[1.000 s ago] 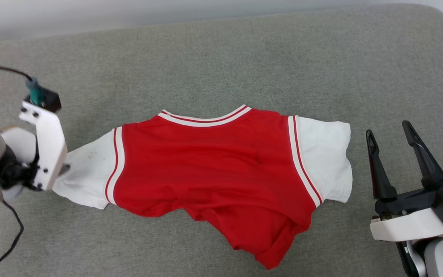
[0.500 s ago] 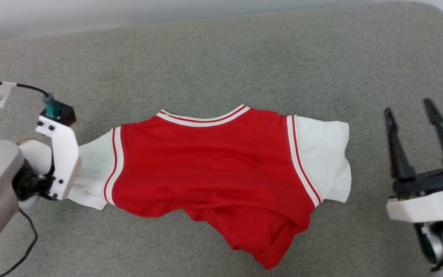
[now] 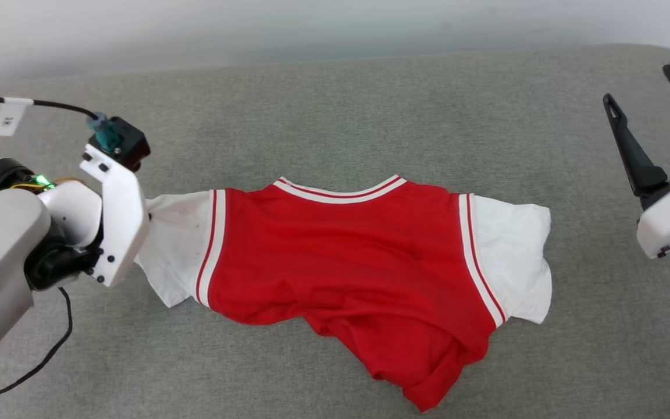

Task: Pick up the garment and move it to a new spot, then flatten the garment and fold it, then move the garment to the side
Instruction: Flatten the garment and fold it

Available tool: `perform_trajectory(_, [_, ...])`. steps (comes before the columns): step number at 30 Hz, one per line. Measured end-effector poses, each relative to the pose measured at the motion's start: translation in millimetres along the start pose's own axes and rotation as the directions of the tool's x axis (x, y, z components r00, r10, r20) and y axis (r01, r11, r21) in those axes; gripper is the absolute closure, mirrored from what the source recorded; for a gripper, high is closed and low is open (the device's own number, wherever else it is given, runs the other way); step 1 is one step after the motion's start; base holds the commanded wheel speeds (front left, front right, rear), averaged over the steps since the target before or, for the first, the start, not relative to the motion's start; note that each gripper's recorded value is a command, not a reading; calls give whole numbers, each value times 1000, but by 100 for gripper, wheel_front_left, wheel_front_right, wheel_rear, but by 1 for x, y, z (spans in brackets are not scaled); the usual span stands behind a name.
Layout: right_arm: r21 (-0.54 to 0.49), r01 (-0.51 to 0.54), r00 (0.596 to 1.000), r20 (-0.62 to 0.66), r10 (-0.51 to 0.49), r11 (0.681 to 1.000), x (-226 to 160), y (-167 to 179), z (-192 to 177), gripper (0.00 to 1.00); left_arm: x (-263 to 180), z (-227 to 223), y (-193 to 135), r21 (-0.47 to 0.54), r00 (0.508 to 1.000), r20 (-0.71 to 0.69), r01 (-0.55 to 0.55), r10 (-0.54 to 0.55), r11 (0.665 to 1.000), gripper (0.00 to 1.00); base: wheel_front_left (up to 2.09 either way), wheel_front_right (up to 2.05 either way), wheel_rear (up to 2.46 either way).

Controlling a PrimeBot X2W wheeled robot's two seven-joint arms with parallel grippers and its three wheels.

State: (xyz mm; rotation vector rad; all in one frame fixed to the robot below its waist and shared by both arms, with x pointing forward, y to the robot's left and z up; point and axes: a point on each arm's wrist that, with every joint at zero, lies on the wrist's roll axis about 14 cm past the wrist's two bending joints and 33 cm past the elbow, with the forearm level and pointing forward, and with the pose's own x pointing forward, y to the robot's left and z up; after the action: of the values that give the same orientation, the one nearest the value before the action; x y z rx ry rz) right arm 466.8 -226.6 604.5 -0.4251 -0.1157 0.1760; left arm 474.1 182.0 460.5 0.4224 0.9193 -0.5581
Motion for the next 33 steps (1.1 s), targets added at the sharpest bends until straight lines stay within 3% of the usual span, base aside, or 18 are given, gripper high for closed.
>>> perform_trajectory(4, [36,-87,968,-234,93,996,12,6,-29,0,-1,-2,-6,23,1000,7,13,-13,1000,100,0,0,0])
perform_trajectory(7, [72,-145,900,-405,162,987,14,11,-54,0,1,-3,-8,33,1000,11,20,-21,999,100,0,0,0])
perform_trajectory(9, [117,-191,815,-534,224,975,8,21,-77,0,2,0,-8,44,1000,22,19,-20,999,100,0,0,0])
perform_trajectory(12, [210,-226,658,-687,308,951,-7,36,-109,0,5,0,-7,48,999,26,21,-22,999,100,0,0,0])
perform_trajectory(18, [353,-216,393,-822,412,910,-26,55,-152,0,12,5,-3,60,999,42,21,-24,998,100,0,0,0])
perform_trajectory(23, [433,-213,318,-817,481,876,-17,80,-169,0,23,0,2,47,999,31,26,-27,999,100,0,0,0])
perform_trajectory(28, [453,-252,201,-840,504,855,-30,109,-200,0,32,-9,7,26,1000,11,29,-29,999,100,0,0,0])
perform_trajectory(33, [474,-248,197,-829,523,845,-33,123,-212,0,37,-14,10,14,1000,0,28,-28,1000,100,0,0,0])
